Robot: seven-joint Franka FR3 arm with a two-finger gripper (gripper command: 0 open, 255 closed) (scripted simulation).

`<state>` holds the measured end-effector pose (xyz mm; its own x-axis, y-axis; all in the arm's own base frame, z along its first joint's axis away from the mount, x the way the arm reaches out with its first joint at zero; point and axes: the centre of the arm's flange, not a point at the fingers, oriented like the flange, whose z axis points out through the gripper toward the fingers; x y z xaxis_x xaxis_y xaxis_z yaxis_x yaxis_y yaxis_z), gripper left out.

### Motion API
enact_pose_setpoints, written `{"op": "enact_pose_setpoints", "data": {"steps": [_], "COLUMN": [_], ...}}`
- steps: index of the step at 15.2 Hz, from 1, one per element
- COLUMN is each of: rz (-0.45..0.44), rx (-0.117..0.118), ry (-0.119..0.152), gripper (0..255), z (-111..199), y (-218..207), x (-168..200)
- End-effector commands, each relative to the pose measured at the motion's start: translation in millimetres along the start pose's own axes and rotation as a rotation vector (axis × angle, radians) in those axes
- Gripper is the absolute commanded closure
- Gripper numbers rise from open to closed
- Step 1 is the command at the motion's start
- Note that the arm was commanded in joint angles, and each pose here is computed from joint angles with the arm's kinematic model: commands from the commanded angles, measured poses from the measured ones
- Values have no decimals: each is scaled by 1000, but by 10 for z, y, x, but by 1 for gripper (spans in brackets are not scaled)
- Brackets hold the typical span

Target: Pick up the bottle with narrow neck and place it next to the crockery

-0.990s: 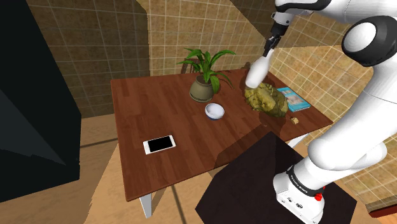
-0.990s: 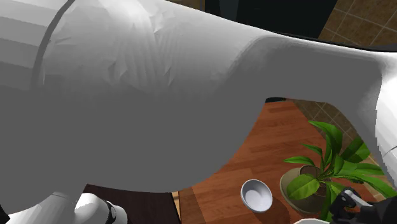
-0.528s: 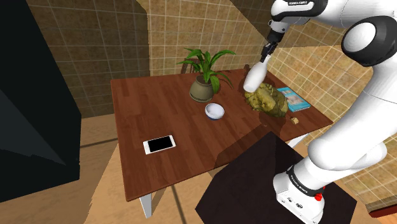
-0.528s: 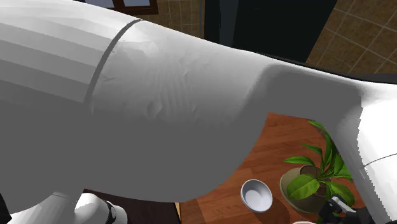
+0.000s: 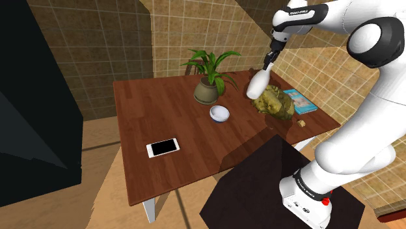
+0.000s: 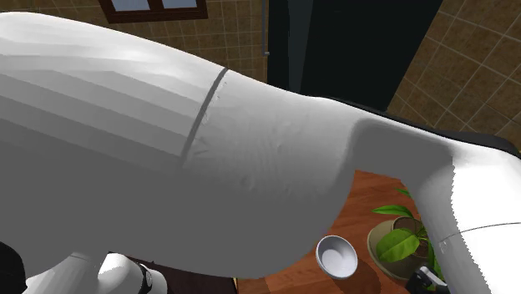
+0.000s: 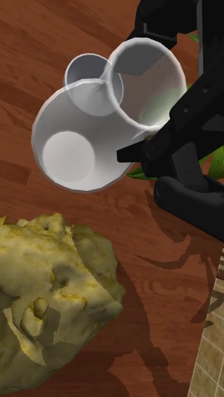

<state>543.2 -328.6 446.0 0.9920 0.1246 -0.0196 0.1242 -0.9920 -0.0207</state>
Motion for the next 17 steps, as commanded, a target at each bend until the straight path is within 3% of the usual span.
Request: {"op": "enact_pose_setpoints", "data": {"steps": [1, 17], "rz": [0, 0], "rx": [-1, -1], "ry": [1, 1], "gripper": [255, 255], "z": [109, 953], "y": [4, 21], "x": [-2, 15]}}
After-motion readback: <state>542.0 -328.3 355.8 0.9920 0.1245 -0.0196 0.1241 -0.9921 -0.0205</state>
